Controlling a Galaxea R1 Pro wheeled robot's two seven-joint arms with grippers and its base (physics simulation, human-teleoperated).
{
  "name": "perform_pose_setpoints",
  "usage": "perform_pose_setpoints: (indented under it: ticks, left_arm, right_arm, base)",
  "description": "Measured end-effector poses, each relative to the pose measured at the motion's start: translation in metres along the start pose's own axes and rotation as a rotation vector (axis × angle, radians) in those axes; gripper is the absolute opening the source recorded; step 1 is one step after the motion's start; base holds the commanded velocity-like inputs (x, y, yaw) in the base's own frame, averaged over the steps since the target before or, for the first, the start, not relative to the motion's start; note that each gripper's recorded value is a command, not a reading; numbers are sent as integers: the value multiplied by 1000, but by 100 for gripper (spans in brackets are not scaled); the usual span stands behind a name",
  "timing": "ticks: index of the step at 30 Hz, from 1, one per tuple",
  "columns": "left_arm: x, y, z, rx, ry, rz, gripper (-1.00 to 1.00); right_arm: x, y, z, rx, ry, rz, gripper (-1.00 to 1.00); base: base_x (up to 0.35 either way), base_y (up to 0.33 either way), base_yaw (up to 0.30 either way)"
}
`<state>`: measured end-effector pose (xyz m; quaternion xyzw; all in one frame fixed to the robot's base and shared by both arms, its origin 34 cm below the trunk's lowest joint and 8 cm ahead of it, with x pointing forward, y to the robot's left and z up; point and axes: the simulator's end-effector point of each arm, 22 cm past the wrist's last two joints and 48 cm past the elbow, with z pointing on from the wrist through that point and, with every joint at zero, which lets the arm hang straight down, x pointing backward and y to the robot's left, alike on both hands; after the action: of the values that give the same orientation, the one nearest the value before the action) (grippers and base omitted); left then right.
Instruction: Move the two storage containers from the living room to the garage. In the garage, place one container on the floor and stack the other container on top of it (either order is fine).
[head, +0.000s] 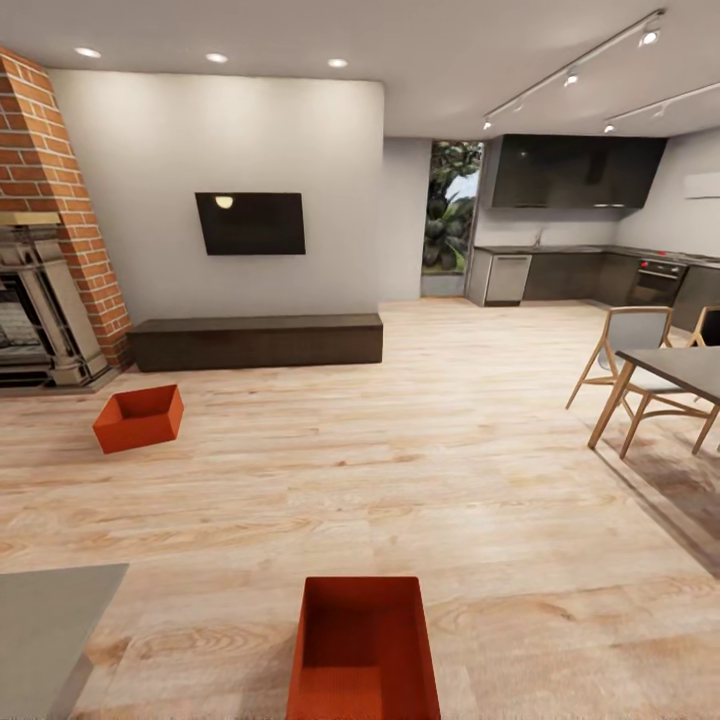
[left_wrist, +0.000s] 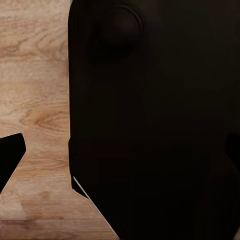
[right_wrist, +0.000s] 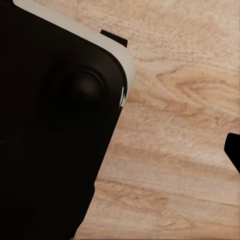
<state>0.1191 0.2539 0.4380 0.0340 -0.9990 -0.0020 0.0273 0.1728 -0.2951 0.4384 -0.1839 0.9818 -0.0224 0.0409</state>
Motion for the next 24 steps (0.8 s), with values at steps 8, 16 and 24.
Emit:
perform_pose_setpoints:
  ticks: [8, 16, 24]
  left_arm:
    - [5, 1, 0, -1, 13, 0, 100]
    - [10, 1, 0, -2, 26, 0, 100]
    - [15, 2, 0, -3, 38, 0, 100]
  right_arm:
    - [5, 1, 0, -4, 12, 1, 100]
    - [10, 2, 0, -6, 25, 2, 100]
    - [15, 3, 0, -11, 37, 1, 100]
  base:
    - [0, 0, 0]
    - [0, 0, 0]
    - [0, 0, 0]
